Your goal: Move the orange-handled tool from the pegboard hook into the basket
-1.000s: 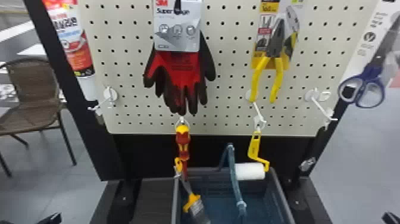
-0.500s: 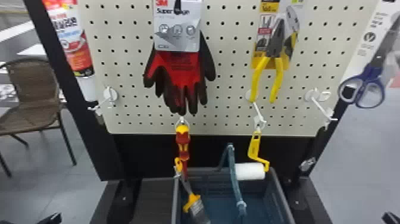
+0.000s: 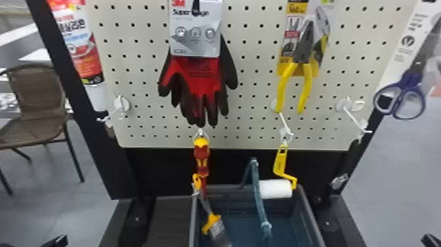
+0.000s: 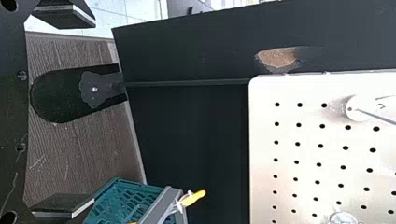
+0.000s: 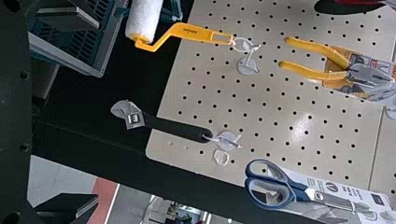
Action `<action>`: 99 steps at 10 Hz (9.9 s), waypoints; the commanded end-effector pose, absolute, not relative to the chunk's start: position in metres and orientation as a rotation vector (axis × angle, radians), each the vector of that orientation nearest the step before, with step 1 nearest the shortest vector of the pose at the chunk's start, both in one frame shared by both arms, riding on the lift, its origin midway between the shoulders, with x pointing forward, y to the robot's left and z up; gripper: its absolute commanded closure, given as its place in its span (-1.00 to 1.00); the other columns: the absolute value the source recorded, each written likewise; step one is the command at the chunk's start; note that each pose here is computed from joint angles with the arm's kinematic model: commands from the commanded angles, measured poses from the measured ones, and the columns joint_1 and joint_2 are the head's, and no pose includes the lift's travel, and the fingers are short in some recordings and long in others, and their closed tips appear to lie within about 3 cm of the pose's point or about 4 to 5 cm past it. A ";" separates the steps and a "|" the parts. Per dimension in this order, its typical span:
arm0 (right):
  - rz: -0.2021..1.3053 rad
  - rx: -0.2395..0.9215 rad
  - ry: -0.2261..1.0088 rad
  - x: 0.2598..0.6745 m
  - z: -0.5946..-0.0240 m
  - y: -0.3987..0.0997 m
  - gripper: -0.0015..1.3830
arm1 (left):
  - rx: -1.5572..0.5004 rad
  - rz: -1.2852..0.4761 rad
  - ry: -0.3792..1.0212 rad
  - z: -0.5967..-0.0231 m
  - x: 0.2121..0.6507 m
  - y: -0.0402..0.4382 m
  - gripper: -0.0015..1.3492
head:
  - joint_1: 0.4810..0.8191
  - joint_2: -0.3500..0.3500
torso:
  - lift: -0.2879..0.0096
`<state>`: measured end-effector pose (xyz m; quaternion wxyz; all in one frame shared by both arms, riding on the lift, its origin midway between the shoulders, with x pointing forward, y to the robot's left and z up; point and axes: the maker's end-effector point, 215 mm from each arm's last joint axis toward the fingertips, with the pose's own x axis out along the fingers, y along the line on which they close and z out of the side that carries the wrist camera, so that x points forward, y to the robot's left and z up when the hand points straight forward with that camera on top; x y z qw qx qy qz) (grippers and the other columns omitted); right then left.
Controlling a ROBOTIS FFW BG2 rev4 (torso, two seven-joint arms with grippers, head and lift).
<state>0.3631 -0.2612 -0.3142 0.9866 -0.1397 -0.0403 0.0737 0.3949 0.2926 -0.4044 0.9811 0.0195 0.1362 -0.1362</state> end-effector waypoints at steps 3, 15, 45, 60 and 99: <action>0.139 -0.271 -0.080 0.363 -0.315 -0.261 -1.00 | 0.033 -0.271 0.273 -0.405 0.395 0.292 -1.00 | -0.60 0.00 | 0.26; 0.139 -0.271 -0.080 0.363 -0.315 -0.261 -1.00 | 0.033 -0.271 0.273 -0.405 0.395 0.292 -1.00 | -0.60 0.00 | 0.26; 0.139 -0.271 -0.080 0.363 -0.315 -0.261 -1.00 | 0.033 -0.271 0.273 -0.405 0.395 0.292 -1.00 | -0.60 0.00 | 0.26; 0.139 -0.271 -0.080 0.363 -0.315 -0.261 -1.00 | 0.033 -0.271 0.273 -0.405 0.395 0.292 -1.00 | -0.60 0.00 | 0.26; 0.139 -0.271 -0.080 0.363 -0.315 -0.261 -1.00 | 0.033 -0.271 0.273 -0.405 0.395 0.292 -1.00 | -0.60 0.00 | 0.26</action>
